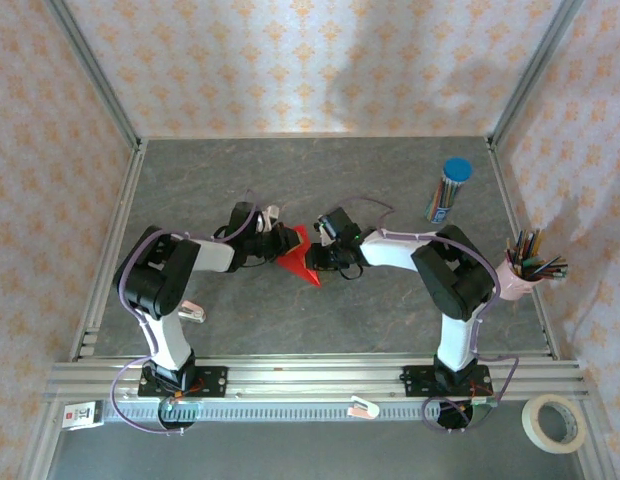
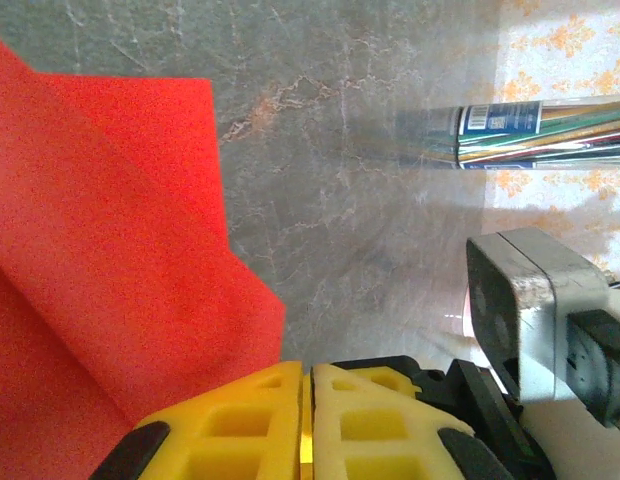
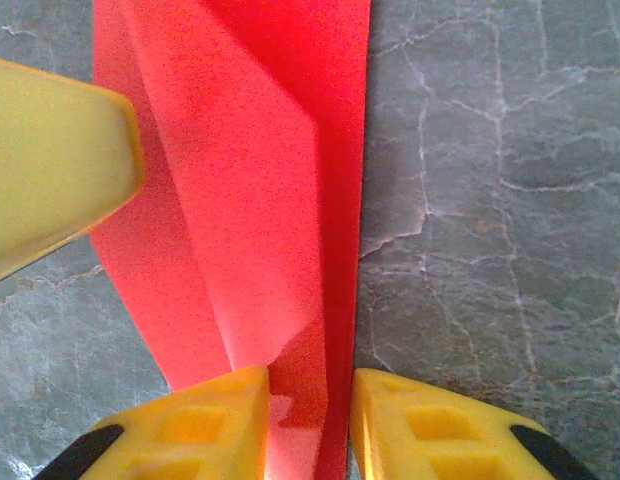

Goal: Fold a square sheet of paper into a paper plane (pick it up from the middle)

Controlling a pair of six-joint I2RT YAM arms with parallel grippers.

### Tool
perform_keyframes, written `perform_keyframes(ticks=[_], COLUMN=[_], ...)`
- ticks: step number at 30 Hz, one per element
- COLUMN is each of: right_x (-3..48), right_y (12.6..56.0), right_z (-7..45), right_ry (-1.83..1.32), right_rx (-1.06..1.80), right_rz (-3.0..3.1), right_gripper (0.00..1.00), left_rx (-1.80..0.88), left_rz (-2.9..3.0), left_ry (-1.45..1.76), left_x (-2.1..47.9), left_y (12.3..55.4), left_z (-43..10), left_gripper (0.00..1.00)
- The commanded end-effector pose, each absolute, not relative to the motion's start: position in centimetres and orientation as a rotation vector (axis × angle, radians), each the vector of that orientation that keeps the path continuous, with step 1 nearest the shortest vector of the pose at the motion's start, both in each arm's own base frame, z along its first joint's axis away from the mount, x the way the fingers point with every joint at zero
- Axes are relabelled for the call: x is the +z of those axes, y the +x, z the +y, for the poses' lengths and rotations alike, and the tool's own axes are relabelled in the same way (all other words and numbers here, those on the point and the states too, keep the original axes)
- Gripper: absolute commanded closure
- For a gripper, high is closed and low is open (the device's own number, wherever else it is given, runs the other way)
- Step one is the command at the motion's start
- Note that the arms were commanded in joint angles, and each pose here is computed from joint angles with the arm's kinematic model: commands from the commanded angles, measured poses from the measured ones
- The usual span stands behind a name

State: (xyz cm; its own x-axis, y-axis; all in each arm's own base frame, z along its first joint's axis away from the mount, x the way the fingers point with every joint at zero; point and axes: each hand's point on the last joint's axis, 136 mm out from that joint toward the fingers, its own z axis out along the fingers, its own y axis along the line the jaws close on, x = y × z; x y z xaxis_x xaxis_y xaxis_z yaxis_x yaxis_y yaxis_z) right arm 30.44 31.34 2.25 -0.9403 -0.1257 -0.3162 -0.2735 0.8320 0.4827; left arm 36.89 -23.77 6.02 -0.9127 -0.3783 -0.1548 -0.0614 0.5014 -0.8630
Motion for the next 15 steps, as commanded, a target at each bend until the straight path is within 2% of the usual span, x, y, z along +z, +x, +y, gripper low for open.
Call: perform_keyframes(ticks=[1, 15], right_x=[-2.5, -3.0], right_y=[28.3, 28.1], right_z=[30.0, 29.7], right_ry=[-0.335, -0.33], right_rx=[0.621, 0.597], right_rz=[2.875, 2.892], right_gripper=[0.71, 0.71], left_rx=[-1.349, -1.285], left_rz=[2.419, 2.522], left_ry=[-0.324, -0.339], left_x=[6.7, 4.0], left_y=[37.2, 37.1], left_z=[-24.2, -25.0], left_gripper=[0.89, 0.9])
